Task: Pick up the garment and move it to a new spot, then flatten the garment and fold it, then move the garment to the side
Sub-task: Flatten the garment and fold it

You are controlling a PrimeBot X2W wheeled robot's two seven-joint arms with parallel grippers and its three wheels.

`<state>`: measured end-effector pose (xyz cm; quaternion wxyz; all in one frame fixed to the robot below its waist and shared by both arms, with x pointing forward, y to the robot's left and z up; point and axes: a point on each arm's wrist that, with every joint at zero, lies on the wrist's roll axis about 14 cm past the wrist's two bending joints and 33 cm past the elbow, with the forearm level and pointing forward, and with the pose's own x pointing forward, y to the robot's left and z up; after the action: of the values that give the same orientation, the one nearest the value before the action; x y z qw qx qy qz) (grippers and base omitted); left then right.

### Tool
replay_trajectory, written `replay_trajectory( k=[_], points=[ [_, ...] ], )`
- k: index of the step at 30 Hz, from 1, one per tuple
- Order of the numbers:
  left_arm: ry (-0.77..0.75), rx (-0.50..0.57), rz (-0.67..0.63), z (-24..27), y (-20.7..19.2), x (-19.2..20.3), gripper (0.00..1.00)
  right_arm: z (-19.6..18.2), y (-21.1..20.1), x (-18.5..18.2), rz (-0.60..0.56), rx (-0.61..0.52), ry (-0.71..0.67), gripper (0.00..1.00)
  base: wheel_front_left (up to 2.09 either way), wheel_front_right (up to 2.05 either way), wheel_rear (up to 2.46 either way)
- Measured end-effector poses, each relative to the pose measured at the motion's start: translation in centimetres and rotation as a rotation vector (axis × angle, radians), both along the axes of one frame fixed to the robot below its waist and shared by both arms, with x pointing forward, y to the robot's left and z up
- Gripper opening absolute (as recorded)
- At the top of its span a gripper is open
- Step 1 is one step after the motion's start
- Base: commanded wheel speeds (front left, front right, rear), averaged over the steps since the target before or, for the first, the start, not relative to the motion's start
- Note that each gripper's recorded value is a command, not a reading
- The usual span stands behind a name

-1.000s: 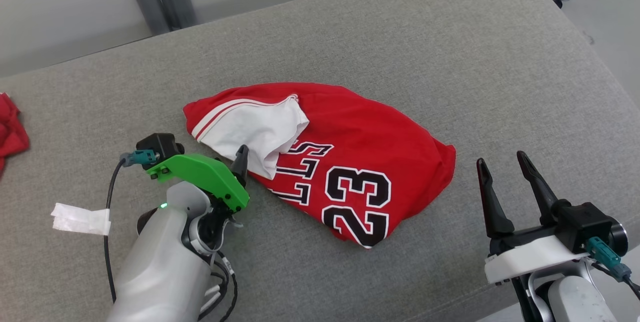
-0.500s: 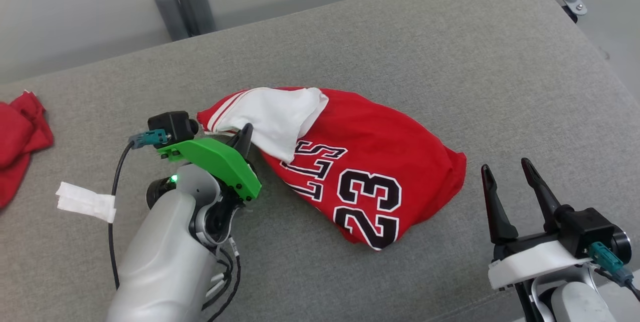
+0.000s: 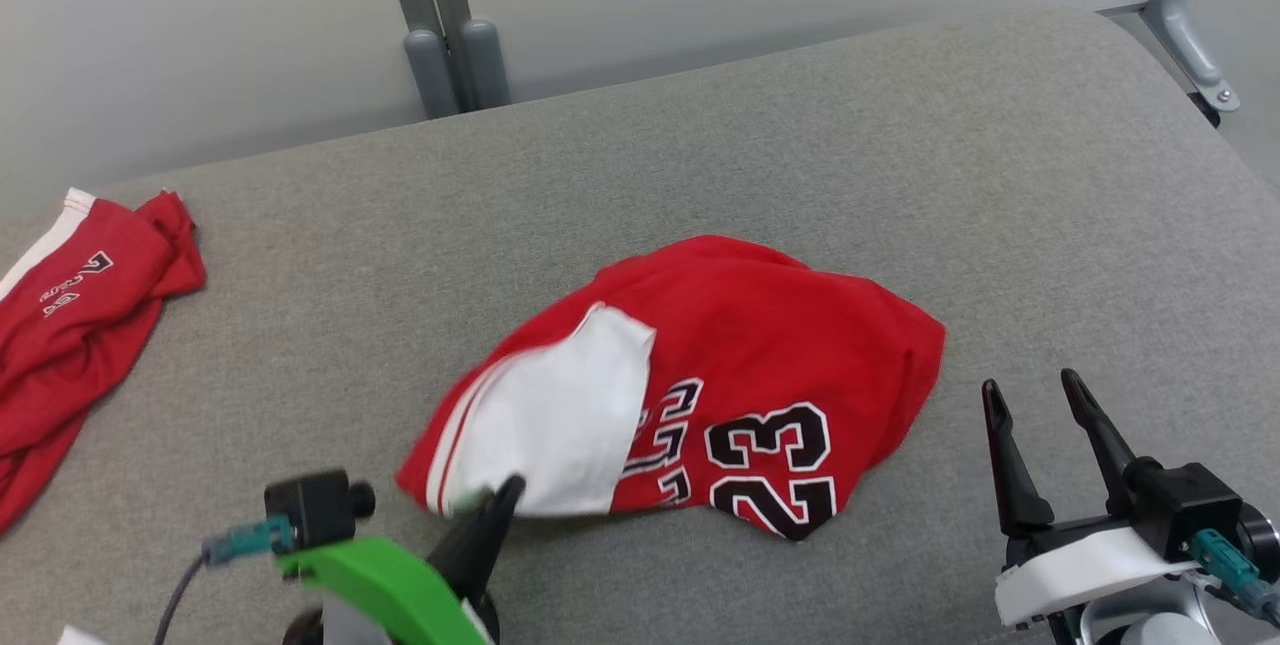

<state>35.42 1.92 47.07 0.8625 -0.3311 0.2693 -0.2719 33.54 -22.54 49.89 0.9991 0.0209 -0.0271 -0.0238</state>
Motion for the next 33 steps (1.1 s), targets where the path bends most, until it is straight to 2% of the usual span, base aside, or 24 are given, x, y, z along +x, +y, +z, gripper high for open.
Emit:
replay_trajectory(
  k=[2,7,8,9,10,14,17,19,24,26,30,33],
  points=[
    [0.086,0.034,0.026,-2.5,1.8,-2.6,0.00,-0.1,0.4,0.1,0.011,0.003,0.003,1.00,0.00,0.00,0.00],
    [0.255,0.024,0.110,-6.4,4.3,-6.8,0.00,-0.6,1.2,0.4,0.040,0.005,0.016,1.00,0.00,0.00,0.00],
    [0.274,0.023,0.132,-7.0,4.6,-7.2,0.04,-0.6,1.4,0.5,0.049,0.004,0.017,1.00,0.00,0.00,0.00],
    [0.275,0.032,0.150,-7.3,5.0,-7.3,0.71,-0.6,1.6,0.6,0.056,0.004,0.018,1.00,0.00,0.00,0.00],
    [0.274,0.059,0.169,-7.8,5.6,-7.4,1.00,-0.6,1.8,0.7,0.063,0.005,0.016,1.00,0.00,0.00,0.00],
    [0.265,0.149,0.185,-8.7,7.0,-8.1,1.00,-0.2,2.3,0.7,0.084,-0.001,0.003,1.00,0.00,0.00,0.00],
    [0.197,0.310,0.187,-8.7,9.8,-7.7,1.00,0.2,2.1,0.5,0.084,-0.011,-0.009,1.00,0.00,0.00,0.00],
    [0.136,0.343,0.200,-7.3,10.5,-6.6,1.00,0.5,2.0,0.3,0.081,-0.014,-0.017,1.00,0.00,0.00,0.00],
    [-0.035,0.319,0.133,-2.3,7.5,-2.9,1.00,0.6,1.6,-0.1,0.071,-0.021,-0.020,1.00,0.00,0.00,0.00],
    [-0.077,0.326,0.062,-1.1,5.4,-1.6,1.00,0.6,1.4,-0.2,0.065,-0.020,-0.019,1.00,0.00,0.00,0.00],
    [-0.108,0.414,-0.053,-1.4,2.9,-0.3,1.00,0.7,1.0,-0.3,0.045,-0.018,-0.022,1.00,0.00,0.00,0.00],
    [-0.085,0.424,-0.130,-2.1,0.8,-0.2,1.00,0.6,0.1,-0.7,0.012,-0.013,-0.015,1.00,0.00,0.00,0.00]
  ],
)
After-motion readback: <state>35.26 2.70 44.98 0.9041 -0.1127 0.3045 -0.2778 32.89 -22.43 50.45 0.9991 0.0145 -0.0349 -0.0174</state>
